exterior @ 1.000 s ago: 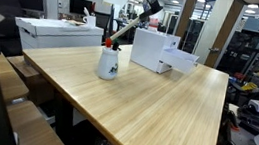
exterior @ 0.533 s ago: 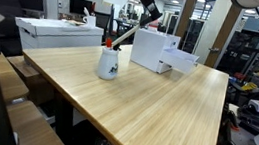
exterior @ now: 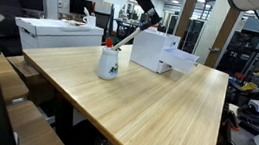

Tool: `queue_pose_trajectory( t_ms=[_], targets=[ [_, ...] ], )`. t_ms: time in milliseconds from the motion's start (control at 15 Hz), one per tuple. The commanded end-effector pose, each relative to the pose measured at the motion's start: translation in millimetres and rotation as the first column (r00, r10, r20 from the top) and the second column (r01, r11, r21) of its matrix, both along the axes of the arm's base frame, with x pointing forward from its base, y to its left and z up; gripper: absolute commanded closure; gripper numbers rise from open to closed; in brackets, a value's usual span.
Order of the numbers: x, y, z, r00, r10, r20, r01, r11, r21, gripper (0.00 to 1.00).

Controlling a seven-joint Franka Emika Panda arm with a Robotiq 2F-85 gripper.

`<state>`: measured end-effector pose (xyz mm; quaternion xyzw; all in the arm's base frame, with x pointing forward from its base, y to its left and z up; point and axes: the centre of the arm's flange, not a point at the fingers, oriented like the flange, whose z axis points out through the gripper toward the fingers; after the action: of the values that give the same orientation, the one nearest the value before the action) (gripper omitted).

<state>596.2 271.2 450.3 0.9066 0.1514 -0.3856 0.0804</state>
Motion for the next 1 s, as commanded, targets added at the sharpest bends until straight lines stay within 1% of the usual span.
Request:
queue_pose_trajectory(
  t_ms=[0,933],
  targets=[
    [31,9,14,0.999,0.032,-0.034,-0.031,0.999,0.012,0.95],
    [43,13,11,0.997,0.049,-0.061,-0.049,0.999,0.006,0.95]
  ],
)
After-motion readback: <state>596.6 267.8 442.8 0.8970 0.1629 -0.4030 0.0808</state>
